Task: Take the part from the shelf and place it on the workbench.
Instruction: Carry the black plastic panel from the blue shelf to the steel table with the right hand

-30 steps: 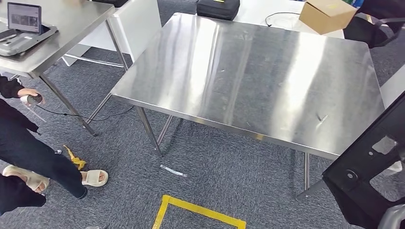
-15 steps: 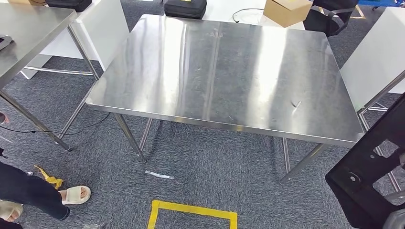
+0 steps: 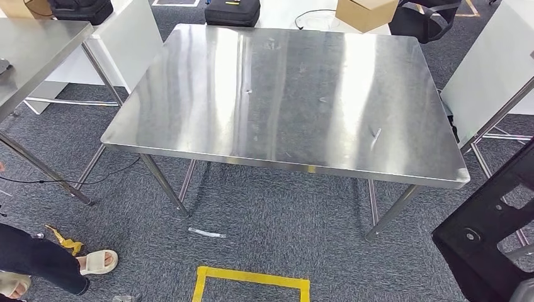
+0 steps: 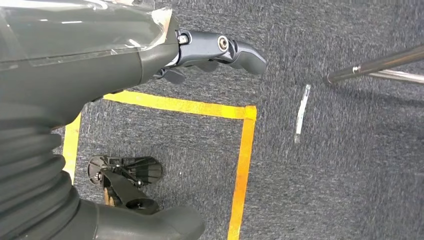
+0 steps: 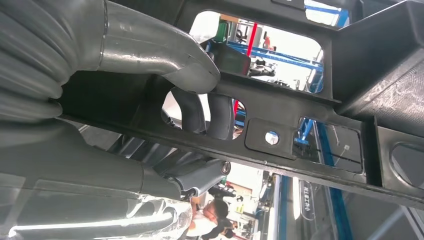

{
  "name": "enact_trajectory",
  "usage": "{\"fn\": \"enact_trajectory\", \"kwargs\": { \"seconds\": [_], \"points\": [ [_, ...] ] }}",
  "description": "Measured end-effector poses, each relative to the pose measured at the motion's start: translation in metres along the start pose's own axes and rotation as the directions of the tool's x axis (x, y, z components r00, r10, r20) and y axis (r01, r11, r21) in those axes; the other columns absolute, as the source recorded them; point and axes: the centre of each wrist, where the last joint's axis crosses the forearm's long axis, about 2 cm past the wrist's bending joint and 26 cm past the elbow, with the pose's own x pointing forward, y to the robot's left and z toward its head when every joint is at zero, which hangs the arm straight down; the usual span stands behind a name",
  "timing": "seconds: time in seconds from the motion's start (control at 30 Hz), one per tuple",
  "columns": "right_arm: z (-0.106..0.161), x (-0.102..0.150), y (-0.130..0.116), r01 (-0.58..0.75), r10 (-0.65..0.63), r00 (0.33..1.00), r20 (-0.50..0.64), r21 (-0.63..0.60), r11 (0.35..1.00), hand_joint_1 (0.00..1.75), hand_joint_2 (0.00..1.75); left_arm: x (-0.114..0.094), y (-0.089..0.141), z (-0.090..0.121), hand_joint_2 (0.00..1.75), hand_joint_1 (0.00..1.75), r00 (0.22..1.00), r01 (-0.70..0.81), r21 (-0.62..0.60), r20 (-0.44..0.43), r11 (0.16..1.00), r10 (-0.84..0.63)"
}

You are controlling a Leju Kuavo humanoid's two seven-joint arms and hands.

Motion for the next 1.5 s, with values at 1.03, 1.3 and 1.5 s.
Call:
{"fn": "enact_trajectory", "kwargs": {
  "seconds": [1.03,1.3,1.5],
  "points": [
    [-0.0013,-0.0051,-0.0029,-0.066,0.066,0.997,0.025,0.003,0.998,1.75,1.75,0.0036,-0.0011,-0.0038,1.75,0.00,1.000,0.006,-0.013,0.014,1.000,-0.006],
    [-0.0013,-0.0051,-0.0023,-0.066,0.065,0.998,0.024,0.003,0.998,1.75,1.75,0.0009,0.0010,-0.0011,1.75,0.00,1.000,0.008,-0.009,0.006,1.000,-0.008],
    [-0.0014,-0.0061,-0.0026,-0.070,0.069,0.997,0.024,0.009,0.998,1.75,1.75,0.0008,0.0020,-0.0013,1.75,0.00,1.000,0.008,-0.004,0.006,1.000,-0.008]
  ]
}}
